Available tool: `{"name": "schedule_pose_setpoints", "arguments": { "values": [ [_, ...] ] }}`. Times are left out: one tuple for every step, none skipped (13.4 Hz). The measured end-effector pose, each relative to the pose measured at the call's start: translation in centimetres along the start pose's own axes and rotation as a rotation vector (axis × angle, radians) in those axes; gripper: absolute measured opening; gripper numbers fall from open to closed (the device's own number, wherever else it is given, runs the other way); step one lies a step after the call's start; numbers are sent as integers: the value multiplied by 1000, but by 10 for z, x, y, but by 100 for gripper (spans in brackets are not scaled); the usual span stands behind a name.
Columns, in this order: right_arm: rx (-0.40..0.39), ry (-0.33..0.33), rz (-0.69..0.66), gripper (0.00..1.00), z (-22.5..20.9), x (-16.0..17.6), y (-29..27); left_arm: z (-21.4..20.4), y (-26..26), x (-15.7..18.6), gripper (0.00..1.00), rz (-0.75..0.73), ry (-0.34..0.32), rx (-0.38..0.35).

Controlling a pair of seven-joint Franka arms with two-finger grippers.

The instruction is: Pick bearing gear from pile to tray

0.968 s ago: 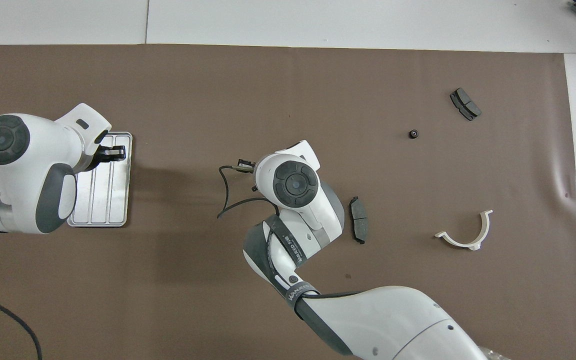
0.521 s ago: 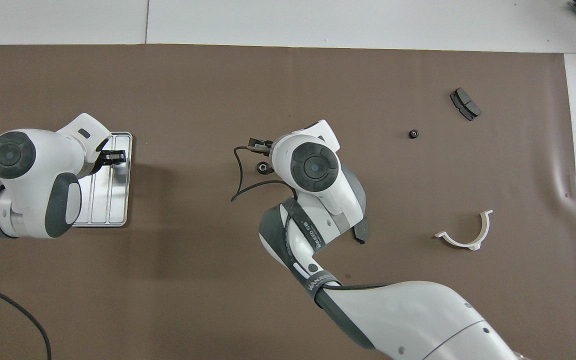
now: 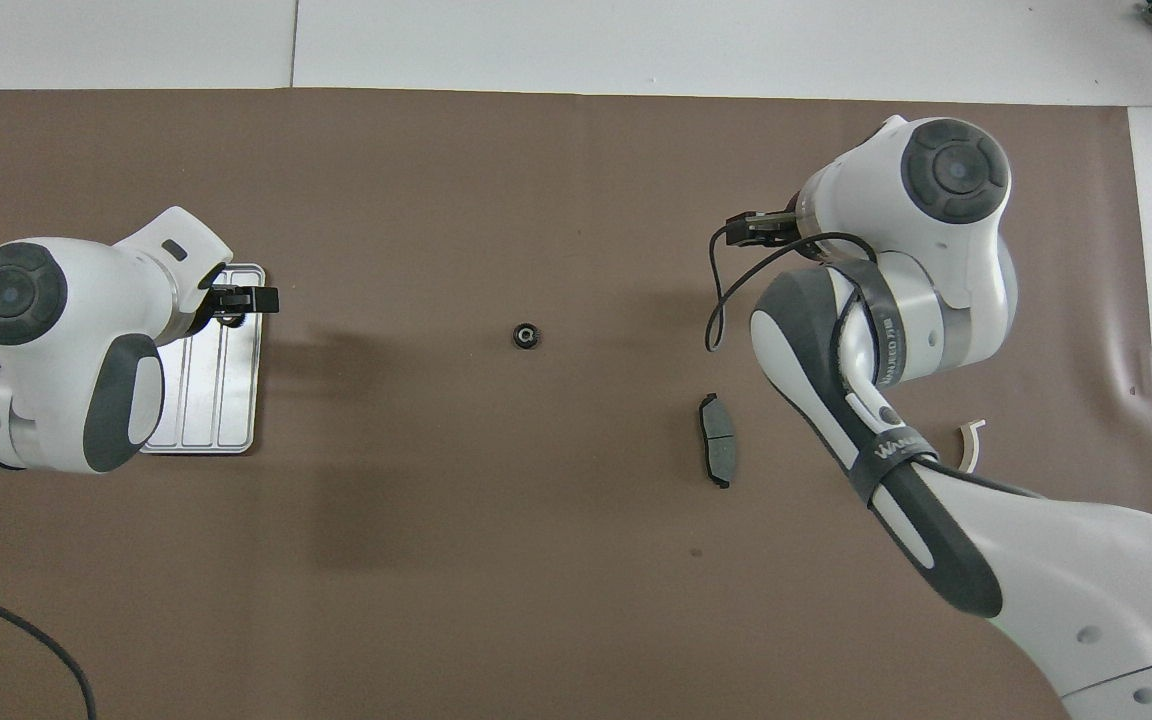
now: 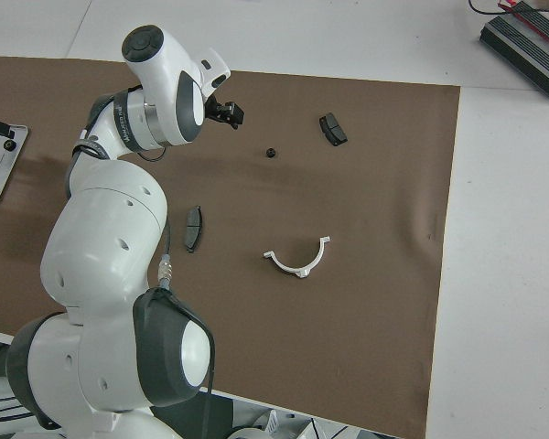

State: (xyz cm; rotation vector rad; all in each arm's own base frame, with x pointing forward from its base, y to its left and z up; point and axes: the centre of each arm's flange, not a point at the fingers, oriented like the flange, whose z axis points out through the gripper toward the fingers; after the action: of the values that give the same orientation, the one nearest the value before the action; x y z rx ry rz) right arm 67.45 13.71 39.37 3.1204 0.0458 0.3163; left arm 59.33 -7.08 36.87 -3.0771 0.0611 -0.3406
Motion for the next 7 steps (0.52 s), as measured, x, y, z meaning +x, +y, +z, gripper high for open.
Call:
{"name": "schedule_pose_setpoints", "arguments": {
  "values": [
    [-8,-10,-33,100,6,2,24,-13,16,3,100,22,-7,-3],
    [-14,-23,-55,100,13,3,42,-24,31,7,100,40,-5,-6],
    [-20,-41,-68,100,25,2,54,-33,47,11,100,53,3,-12],
    [-25,-62,-77,100,39,0,63,-39,63,11,100,58,8,-18],
    [-29,-83,-83,100,54,-2,69,-42,80,9,100,61,11,-24],
    [-31,-98,-88,100,67,-4,74,-43,101,6,100,65,13,-32],
    [-32,-108,-87,100,75,-5,76,-44,123,2,100,65,13,-41]
  ]
}}
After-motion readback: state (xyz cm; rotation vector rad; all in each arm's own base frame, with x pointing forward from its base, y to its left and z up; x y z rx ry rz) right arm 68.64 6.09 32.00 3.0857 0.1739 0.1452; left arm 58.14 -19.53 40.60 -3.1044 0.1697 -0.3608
